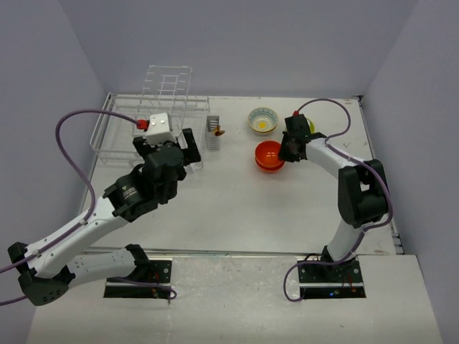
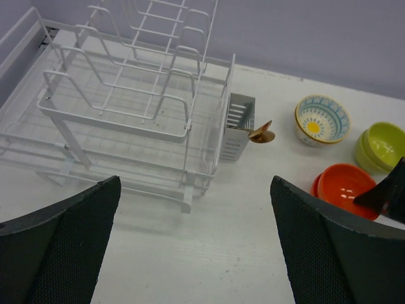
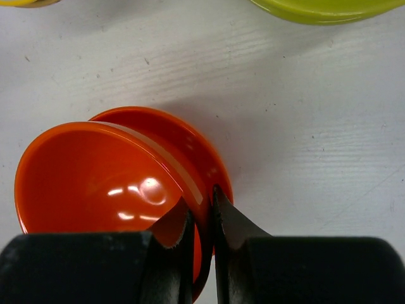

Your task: Unload the bowls from the dish rack

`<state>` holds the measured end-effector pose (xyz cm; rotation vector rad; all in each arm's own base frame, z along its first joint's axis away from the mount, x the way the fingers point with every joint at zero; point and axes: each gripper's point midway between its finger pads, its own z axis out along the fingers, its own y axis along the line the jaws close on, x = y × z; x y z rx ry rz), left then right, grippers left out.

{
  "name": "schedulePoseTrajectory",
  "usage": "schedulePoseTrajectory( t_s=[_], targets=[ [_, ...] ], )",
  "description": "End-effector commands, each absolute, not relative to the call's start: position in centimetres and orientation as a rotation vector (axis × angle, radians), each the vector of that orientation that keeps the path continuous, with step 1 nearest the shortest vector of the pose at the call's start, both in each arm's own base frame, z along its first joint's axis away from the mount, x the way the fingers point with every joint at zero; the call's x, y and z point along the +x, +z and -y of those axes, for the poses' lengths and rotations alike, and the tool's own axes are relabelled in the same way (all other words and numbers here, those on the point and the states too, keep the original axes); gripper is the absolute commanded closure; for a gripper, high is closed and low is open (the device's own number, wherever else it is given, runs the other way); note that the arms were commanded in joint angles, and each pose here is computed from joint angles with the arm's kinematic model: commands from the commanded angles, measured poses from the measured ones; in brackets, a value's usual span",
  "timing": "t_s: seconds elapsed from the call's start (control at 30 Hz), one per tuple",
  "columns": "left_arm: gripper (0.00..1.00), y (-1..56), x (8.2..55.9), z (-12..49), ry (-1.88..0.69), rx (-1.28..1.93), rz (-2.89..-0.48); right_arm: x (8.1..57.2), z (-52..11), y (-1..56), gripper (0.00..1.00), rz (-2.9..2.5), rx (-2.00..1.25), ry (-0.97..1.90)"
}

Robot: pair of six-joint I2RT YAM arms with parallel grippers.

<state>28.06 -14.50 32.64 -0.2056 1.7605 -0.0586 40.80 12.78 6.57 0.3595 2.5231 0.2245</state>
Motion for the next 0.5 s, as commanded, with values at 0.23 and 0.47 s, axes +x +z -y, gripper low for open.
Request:
schedulePoseTrajectory(
  t_s=[0.23, 0.47],
  targets=[
    [0.00, 33.0, 27.1, 11.1, -0.023, -0.359, -1.694, 41.7, -13.6, 9.1, 0.57, -2.415, 0.386, 0.320],
    [0.00, 31.1, 30.3, 9.8, -0.083, -0.454, -1.731, 40.9, -12.1, 13.1, 0.36, -2.335, 0.377, 0.270]
  ],
)
